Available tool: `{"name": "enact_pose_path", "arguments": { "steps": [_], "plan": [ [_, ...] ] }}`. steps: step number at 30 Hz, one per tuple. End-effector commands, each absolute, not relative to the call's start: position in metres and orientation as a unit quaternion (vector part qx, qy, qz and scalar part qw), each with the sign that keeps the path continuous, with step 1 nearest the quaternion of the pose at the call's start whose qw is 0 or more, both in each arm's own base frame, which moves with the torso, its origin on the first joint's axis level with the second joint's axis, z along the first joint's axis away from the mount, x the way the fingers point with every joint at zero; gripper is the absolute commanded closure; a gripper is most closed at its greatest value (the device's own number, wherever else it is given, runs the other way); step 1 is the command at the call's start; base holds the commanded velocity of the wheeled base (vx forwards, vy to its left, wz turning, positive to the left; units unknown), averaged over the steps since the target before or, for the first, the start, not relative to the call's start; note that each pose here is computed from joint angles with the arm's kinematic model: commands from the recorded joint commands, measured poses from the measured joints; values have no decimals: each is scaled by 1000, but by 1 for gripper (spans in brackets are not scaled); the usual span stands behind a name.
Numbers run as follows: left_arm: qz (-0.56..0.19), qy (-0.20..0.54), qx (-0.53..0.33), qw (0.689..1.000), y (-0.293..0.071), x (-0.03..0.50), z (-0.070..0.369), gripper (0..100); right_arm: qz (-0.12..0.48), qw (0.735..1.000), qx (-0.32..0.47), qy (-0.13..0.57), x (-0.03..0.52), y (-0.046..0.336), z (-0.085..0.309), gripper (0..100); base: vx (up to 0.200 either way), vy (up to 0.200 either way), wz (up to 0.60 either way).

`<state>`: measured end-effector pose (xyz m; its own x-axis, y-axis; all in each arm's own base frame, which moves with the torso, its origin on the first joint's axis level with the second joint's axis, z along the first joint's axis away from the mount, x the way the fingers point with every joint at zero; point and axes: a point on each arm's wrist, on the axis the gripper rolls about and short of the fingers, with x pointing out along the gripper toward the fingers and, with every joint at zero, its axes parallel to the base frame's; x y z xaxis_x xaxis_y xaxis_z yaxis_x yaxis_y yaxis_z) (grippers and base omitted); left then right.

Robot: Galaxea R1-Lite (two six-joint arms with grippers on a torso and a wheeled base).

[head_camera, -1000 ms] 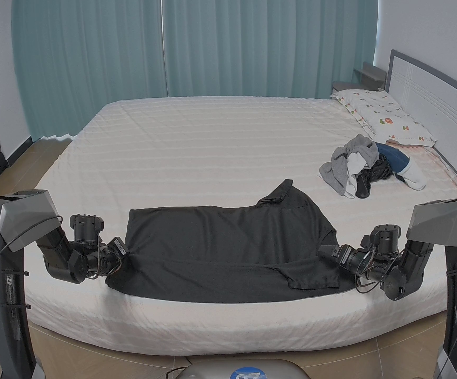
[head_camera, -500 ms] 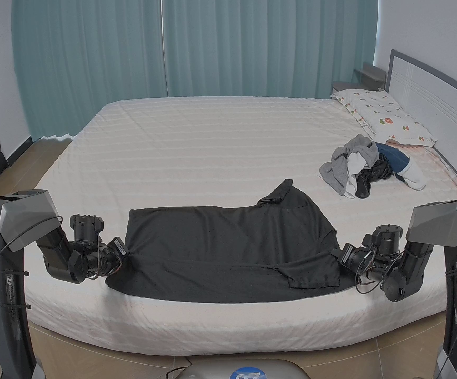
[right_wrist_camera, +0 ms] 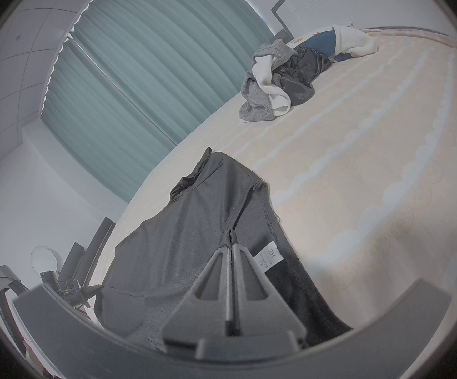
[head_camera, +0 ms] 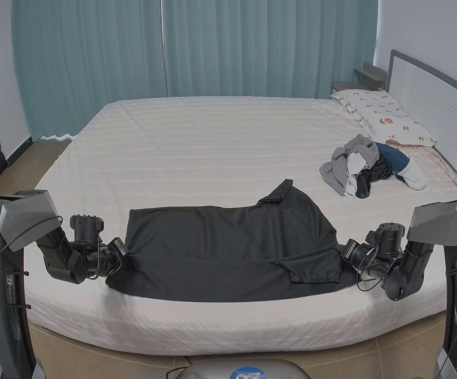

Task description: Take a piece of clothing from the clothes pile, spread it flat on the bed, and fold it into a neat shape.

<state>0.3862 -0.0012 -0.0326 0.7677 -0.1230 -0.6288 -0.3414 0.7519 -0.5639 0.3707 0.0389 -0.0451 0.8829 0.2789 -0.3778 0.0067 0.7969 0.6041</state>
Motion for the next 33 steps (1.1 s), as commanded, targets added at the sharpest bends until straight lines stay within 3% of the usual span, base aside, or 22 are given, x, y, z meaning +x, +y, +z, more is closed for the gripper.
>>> {"name": "enact_pose_path", "arguments": {
  "steps": [1,3,4,7,8,16,26,33],
  "plan": [
    [62,335,-347,874,-1,386,-33,100,73,918,309,236,369,40,-48,100,0,0,0],
    [63,336,-347,873,-1,386,-33,100,74,917,309,240,369,41,-52,100,0,0,0],
    [63,336,-347,873,-1,386,-33,100,74,918,308,241,369,42,-52,0,0,0,0],
    [62,335,-348,874,-1,386,-32,100,72,918,307,239,368,43,-52,0,0,0,0],
    [63,334,-349,873,-1,386,-32,0,73,918,308,237,368,43,-52,0,0,0,0],
    [72,302,-379,872,9,391,-21,0,71,928,310,192,356,37,-38,0,0,0,0],
    [58,231,-375,896,24,388,-7,0,54,916,334,214,336,33,-38,0,0,0,0],
    [47,241,-384,890,20,378,-1,0,51,916,334,218,335,32,-41,0,0,0,0]
  ]
}}
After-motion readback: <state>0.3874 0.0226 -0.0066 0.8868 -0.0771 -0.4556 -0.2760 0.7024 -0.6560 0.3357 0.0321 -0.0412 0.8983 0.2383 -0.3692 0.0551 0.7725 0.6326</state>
